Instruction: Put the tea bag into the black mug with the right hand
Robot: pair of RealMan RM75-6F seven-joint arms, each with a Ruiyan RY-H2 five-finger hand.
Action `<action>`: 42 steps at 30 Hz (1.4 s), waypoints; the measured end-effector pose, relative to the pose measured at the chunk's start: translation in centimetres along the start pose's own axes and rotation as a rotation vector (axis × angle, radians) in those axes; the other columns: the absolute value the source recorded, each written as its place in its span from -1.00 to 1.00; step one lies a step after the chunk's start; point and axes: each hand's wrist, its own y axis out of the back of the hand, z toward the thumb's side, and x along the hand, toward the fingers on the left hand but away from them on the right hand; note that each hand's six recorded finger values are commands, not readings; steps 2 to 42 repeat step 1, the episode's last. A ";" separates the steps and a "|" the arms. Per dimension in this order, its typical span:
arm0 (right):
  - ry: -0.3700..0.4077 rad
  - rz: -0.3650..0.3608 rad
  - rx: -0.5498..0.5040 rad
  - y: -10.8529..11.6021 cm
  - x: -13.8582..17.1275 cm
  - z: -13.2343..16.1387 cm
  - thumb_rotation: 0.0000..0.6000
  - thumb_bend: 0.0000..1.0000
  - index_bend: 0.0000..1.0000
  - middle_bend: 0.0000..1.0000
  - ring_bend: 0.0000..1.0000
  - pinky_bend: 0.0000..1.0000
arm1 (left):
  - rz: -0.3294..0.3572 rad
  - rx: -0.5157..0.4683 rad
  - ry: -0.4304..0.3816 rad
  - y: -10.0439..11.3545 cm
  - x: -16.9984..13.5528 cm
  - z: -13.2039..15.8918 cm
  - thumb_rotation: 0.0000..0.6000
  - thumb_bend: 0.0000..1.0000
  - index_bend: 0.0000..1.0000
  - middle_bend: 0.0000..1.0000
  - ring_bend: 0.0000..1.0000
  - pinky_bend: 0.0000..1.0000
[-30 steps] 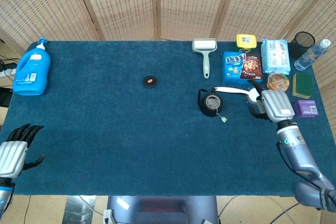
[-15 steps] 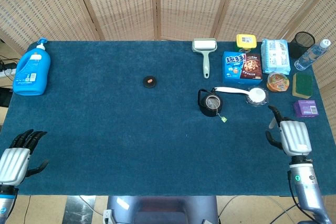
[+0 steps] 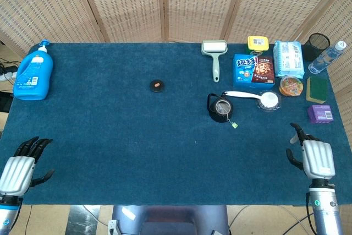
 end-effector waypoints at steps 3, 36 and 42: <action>0.001 -0.002 -0.001 0.0 0.0 0.0 1.00 -0.19 -0.66 -0.09 -0.03 0.11 | 0.001 0.003 -0.001 0.0 0.0 0.0 1.00 -0.43 -0.67 -0.62 -0.80 -0.74; 0.001 -0.002 -0.001 0.0 0.0 0.0 1.00 -0.19 -0.66 -0.09 -0.03 0.11 | 0.001 0.003 -0.001 0.0 0.0 0.0 1.00 -0.43 -0.67 -0.62 -0.80 -0.74; 0.001 -0.002 -0.001 0.0 0.0 0.0 1.00 -0.19 -0.66 -0.09 -0.03 0.11 | 0.001 0.003 -0.001 0.0 0.0 0.0 1.00 -0.43 -0.67 -0.62 -0.80 -0.74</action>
